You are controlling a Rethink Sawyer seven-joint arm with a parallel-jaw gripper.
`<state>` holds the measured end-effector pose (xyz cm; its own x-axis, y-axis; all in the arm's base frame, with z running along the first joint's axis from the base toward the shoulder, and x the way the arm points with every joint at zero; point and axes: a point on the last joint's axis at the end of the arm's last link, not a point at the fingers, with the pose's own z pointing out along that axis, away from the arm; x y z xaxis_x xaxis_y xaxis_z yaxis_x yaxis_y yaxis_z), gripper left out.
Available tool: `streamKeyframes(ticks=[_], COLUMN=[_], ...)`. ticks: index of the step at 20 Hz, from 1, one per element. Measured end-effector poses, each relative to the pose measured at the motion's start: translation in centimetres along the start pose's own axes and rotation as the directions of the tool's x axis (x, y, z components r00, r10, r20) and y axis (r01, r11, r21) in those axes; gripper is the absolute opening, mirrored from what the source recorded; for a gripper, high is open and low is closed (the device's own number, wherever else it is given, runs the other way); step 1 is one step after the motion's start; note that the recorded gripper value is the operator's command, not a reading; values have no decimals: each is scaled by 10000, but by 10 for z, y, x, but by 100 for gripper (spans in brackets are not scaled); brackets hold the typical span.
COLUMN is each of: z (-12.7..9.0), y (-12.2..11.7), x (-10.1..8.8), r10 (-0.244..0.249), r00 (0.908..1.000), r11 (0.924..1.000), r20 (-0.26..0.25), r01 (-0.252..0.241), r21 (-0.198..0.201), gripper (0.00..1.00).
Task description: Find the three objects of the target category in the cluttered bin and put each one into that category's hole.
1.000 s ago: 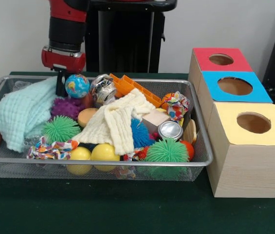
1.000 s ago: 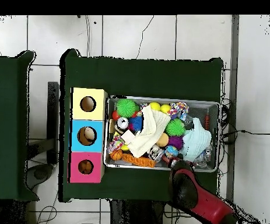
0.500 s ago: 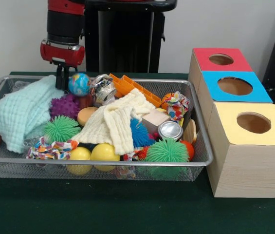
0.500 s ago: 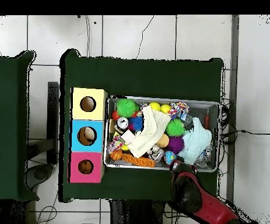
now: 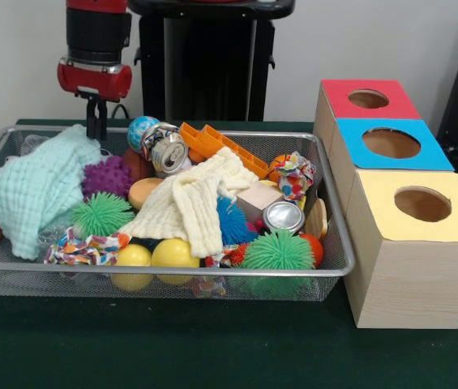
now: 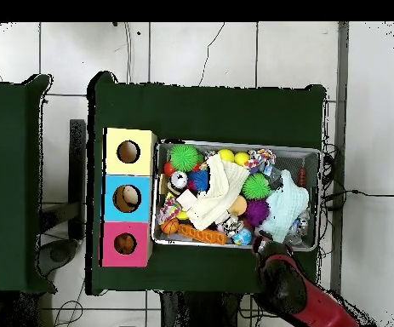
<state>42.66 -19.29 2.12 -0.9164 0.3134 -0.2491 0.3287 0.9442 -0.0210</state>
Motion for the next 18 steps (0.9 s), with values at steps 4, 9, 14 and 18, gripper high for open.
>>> streamKeyframes(ticks=[4,9,14,18], z=[-9,-15,-22,-24], y=[-5,-4,2,4], x=[-4,-8,-14,-17], r10=[97,55,-89,-141], r00=[9995,9987,9976,9976], r11=[9998,9996,9989,9987], r20=[-293,-516,-685,-681], r01=[-102,-69,57,107], r21=[-154,-278,-463,-502], gripper=[0,0,0,0])
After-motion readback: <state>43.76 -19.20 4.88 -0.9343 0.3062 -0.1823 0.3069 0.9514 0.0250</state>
